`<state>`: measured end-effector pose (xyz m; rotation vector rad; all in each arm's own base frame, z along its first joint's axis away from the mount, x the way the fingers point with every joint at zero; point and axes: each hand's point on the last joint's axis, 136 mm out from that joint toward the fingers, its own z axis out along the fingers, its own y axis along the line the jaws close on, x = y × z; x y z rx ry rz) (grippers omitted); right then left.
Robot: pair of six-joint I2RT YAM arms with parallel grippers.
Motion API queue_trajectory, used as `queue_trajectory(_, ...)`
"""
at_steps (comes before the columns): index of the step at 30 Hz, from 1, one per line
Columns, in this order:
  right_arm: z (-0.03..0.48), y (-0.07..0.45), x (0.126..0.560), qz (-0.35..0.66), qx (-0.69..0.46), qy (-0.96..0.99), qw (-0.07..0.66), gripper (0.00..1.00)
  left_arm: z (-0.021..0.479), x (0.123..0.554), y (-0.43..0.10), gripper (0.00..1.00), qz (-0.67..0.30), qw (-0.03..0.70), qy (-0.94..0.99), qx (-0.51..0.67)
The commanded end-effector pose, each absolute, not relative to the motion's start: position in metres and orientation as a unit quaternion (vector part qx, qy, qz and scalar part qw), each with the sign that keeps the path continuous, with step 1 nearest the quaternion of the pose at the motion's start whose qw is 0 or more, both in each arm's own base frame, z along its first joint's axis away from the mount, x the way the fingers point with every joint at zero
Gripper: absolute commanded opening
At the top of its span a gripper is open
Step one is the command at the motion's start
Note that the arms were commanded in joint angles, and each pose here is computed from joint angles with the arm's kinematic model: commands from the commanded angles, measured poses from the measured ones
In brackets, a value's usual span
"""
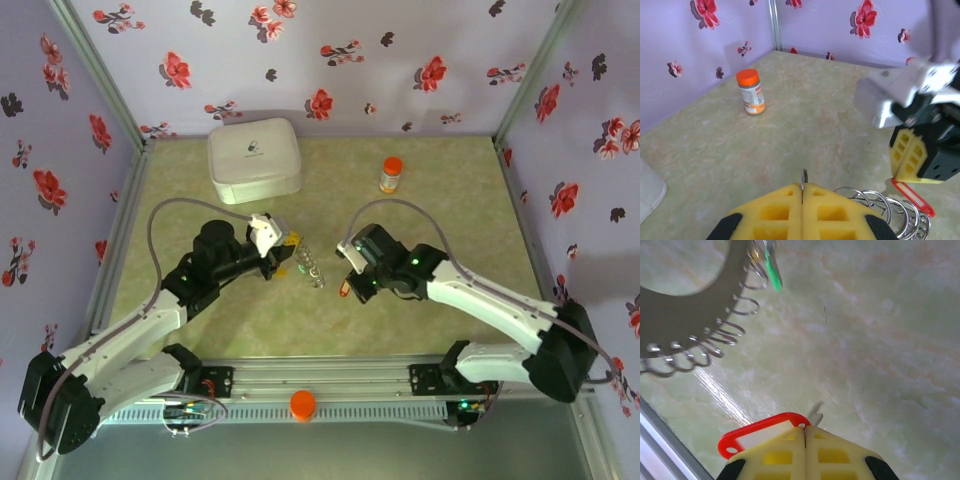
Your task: Put the keys on the keyring
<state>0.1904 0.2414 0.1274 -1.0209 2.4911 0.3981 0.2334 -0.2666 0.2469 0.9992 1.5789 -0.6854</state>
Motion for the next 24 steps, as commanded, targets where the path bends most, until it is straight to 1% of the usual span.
queue_trajectory(1,0.1,0.231,0.184,0.092,-0.337,0.925,0.148,0.0,0.26,0.232,-0.273,0.0,-0.298,0.554,0.649,0.428)
queue_trajectory(3,0.089,0.228,0.183,0.071,-0.313,0.937,0.137,0.0,0.256,0.234,-0.274,0.0,-0.298,0.554,0.649,0.428)
queue_trajectory(9,0.06,0.232,0.173,0.065,-0.284,0.951,0.104,0.0,0.242,0.238,-0.279,0.0,-0.298,0.547,0.653,0.431)
queue_trajectory(24,0.024,0.254,0.176,0.101,-0.269,0.955,0.076,0.0,0.231,0.233,-0.273,0.0,-0.29,0.55,0.651,0.435)
